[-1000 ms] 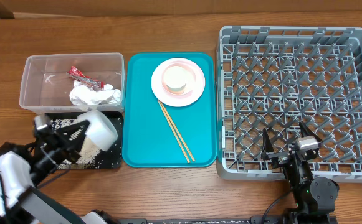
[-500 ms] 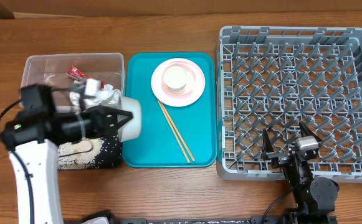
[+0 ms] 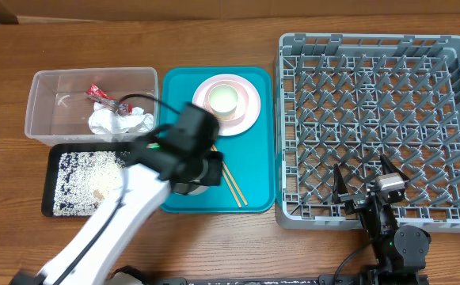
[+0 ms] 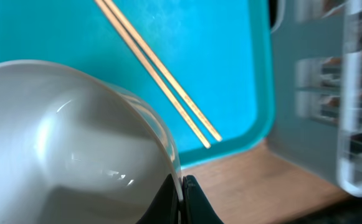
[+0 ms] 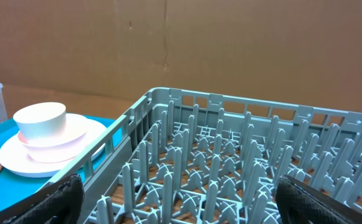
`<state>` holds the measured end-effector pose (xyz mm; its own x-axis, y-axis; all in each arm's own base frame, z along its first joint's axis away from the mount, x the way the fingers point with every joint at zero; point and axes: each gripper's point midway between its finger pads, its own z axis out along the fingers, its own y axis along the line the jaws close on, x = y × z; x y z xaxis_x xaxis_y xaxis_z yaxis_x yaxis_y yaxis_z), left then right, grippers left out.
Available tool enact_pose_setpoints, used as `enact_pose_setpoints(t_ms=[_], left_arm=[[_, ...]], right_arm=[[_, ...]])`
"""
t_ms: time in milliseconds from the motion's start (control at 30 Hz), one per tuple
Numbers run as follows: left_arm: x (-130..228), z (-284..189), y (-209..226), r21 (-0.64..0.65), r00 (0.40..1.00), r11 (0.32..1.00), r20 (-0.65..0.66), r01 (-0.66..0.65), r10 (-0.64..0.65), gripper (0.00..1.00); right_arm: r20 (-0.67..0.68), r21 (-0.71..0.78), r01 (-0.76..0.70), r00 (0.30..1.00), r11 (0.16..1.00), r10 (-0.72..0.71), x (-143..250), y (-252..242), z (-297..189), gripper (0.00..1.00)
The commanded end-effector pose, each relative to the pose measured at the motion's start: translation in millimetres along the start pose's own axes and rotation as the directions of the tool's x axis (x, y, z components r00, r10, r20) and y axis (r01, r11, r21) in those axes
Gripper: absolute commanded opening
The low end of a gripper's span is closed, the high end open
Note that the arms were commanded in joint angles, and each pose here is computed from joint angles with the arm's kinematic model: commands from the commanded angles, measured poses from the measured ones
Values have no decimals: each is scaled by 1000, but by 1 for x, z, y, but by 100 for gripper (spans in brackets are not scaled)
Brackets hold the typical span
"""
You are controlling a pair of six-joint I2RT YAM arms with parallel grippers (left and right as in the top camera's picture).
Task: Sort waste into correct bins and load items into the dishwasher
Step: 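Set the empty white bowl back on the teal tray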
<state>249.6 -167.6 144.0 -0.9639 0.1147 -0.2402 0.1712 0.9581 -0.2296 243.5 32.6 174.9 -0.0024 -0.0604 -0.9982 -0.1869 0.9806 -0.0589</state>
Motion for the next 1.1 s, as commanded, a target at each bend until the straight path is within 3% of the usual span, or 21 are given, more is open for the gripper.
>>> enact_pose_setpoints(t_ms=[0,167,433,800,933,1067], left_arm=[[-10,28,11,-167,1000,986,-1,9,-9,4],[-3,72,35,-282,992,959,-117,4,-39,4],[-18,73,46,-341,998,940,-54,10,-30,4],[-15,86,48,-354,996,935,-83,0,-32,4],[-15,86,49,-354,996,935,-83,2,-33,29],[-28,67,46,-357,997,934,-59,16,-39,28]], right_arm=[[5,-9,1,1000,1000,-1,1,2,0,100],[5,-9,1,1000,1000,-1,1,2,0,100],[5,-9,1,1000,1000,0,2,2,0,100],[5,-9,1,1000,1000,-1,1,2,0,100],[5,-9,1,1000,1000,-1,1,2,0,100],[5,-9,1,1000,1000,-1,2,2,0,100]])
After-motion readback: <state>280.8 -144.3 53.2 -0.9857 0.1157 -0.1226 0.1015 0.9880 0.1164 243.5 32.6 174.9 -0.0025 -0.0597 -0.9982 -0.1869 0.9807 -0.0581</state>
